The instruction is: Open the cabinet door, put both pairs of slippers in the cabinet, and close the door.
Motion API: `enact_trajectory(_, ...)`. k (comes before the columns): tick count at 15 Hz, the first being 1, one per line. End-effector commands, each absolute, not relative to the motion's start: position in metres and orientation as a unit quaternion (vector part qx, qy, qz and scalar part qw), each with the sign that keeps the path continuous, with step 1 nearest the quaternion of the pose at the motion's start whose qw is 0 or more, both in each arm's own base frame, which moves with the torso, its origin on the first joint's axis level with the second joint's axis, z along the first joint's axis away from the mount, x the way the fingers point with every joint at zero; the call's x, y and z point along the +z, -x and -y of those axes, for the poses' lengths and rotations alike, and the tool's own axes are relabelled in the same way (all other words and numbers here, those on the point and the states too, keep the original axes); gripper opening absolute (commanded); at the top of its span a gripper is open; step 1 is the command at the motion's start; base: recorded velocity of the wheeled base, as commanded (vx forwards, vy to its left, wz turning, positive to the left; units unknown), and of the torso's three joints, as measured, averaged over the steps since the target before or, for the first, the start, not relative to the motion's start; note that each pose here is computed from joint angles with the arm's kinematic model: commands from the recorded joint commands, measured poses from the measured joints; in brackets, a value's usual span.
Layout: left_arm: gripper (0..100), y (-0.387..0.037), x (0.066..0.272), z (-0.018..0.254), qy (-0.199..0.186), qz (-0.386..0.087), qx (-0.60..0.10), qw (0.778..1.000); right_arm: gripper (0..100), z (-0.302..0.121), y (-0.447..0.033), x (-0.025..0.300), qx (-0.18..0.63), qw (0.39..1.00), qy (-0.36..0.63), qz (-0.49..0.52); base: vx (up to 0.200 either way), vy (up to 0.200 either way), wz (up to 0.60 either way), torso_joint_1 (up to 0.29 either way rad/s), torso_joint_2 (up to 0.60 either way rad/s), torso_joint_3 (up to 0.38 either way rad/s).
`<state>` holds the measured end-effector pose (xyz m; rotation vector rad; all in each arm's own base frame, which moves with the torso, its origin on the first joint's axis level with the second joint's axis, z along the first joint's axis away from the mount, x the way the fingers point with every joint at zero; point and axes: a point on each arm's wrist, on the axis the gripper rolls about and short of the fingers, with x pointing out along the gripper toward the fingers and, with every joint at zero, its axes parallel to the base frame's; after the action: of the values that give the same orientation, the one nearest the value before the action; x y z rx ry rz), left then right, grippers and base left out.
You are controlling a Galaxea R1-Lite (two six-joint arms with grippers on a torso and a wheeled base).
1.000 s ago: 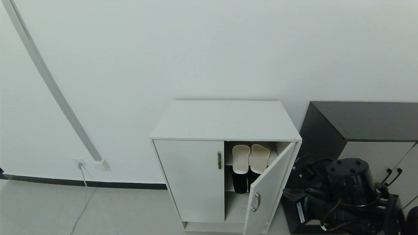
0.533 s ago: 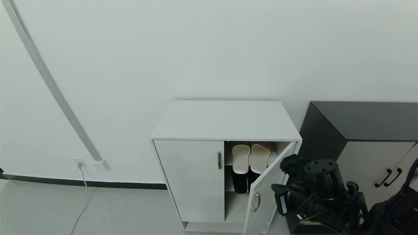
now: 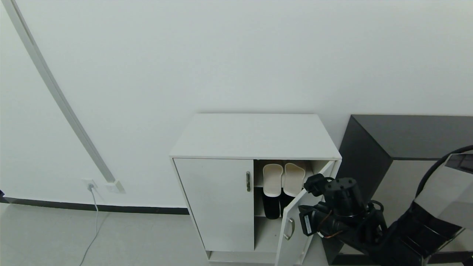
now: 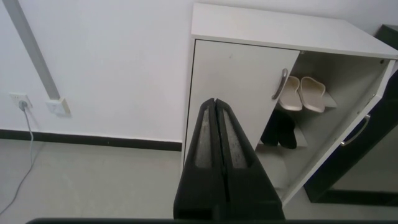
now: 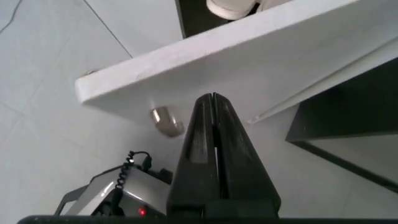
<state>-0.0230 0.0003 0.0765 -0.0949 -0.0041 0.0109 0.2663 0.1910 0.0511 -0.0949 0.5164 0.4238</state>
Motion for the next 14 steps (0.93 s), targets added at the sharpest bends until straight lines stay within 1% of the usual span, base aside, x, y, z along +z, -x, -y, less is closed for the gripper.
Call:
enact_trajectory(1, 0, 0.023, 0.077, 0.000, 0.048, 0.002, 0.006, 0.999, 0, -0.196, -0.276, 0.043, 0.205, 0.944, 0.048, -0.256, 0.000, 0.000, 0.00, 0.000, 0.00, 0.000)
enact_trajectory(14, 0, 0.023, 0.077, 0.000, 0.048, 0.002, 0.006, 0.999, 0, -0.220, -0.320, 0.029, 0.200, 0.952, 0.037, -0.229, 0.000, 0.000, 0.00, 0.000, 0.00, 0.000)
